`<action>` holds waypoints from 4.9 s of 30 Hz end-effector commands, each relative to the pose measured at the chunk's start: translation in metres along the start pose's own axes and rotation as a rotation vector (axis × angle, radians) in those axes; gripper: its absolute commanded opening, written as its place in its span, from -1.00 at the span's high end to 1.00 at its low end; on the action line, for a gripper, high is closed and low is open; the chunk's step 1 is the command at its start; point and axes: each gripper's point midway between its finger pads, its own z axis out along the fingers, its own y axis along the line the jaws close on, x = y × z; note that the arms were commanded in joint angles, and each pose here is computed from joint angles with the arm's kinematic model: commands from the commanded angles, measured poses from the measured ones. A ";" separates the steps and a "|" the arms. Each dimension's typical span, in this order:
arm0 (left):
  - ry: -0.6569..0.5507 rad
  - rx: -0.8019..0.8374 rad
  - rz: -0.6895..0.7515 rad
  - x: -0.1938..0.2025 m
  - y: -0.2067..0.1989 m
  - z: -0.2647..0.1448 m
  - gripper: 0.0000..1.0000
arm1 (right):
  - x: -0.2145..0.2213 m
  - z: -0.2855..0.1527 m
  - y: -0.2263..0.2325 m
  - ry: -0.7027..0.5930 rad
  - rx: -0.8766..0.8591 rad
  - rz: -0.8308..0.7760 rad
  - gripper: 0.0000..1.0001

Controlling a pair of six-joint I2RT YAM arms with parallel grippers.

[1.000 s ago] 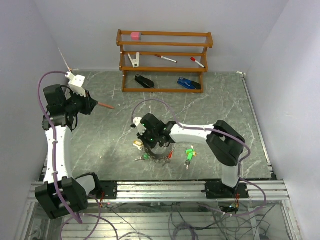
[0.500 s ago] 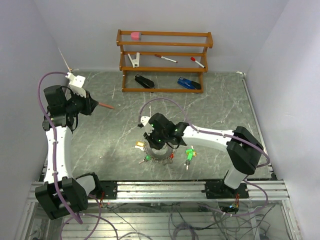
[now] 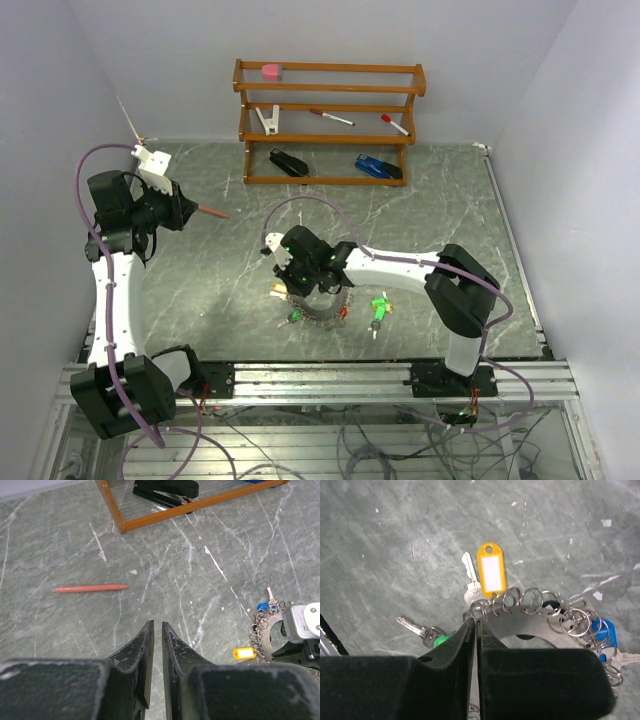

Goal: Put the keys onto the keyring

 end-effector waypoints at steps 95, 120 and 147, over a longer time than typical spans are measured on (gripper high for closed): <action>-0.087 0.118 0.007 -0.028 -0.024 -0.009 -0.13 | 0.028 0.024 -0.019 -0.004 0.078 0.052 1.00; -0.130 0.422 0.137 -0.054 -0.114 -0.007 -0.21 | -0.064 -0.106 -0.017 -0.378 0.167 0.097 1.00; -0.185 0.921 0.214 -0.092 -0.218 -0.023 -0.25 | -0.128 -0.286 0.076 -0.706 -0.247 0.122 1.00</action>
